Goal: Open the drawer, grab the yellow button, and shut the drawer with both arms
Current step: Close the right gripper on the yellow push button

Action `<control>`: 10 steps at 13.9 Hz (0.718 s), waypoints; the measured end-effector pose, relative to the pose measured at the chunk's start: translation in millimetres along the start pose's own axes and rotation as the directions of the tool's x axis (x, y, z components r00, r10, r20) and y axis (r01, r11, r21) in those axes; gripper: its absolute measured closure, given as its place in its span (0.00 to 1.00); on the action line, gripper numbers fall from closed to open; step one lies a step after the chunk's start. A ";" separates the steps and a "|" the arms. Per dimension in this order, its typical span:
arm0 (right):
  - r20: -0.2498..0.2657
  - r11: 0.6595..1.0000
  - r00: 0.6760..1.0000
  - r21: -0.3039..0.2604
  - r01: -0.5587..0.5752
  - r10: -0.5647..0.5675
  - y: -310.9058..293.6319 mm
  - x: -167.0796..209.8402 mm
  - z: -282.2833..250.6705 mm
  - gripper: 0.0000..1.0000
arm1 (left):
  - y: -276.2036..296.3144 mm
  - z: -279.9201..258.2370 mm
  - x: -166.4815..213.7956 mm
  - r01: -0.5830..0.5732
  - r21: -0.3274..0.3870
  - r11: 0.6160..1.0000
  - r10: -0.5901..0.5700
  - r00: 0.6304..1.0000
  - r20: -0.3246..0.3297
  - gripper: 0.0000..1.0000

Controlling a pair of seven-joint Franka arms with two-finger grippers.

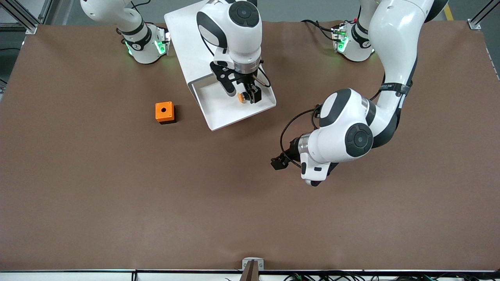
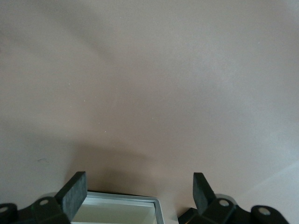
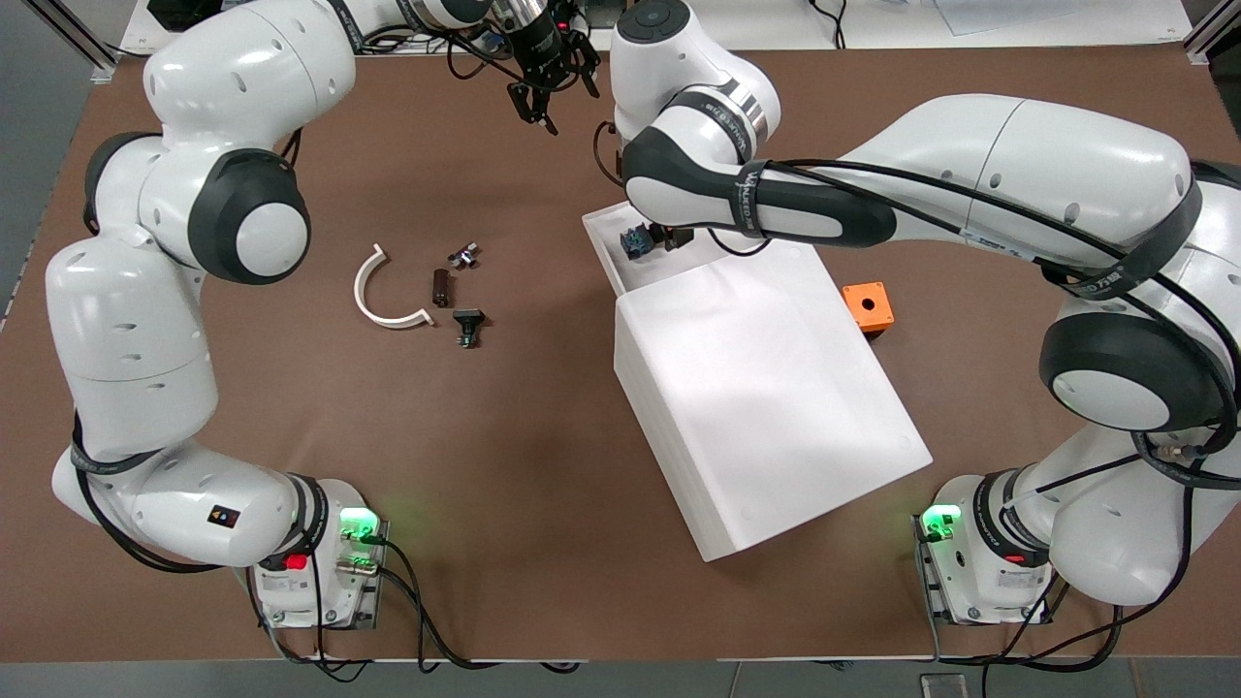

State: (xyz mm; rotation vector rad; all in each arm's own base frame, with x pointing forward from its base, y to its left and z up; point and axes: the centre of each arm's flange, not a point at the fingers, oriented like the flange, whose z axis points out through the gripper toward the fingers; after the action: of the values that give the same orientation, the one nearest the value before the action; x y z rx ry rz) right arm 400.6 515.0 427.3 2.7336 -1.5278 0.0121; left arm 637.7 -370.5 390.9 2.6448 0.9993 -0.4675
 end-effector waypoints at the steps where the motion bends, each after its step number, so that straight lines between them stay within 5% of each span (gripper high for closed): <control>1: 0.002 1.000 1.000 0.005 -0.008 0.008 -1.1 -0.5 1.2 0.01 | -0.1 0.2 0.1 0.000 0.000 1.000 0.000 1.000 0.000 0.00; 10: -0.001 0.999 0.999 0.001 -0.051 0.051 -0.5 -17.9 18.2 0.04 | -1.5 2.8 1.6 0.003 0.006 1.000 -0.003 1.000 0.000 0.00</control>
State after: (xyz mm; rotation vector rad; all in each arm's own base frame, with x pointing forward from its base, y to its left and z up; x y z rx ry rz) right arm 391.7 530.3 408.9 2.6942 -1.5976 0.0149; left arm 637.2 -369.5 387.5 2.6491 1.0034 -0.4718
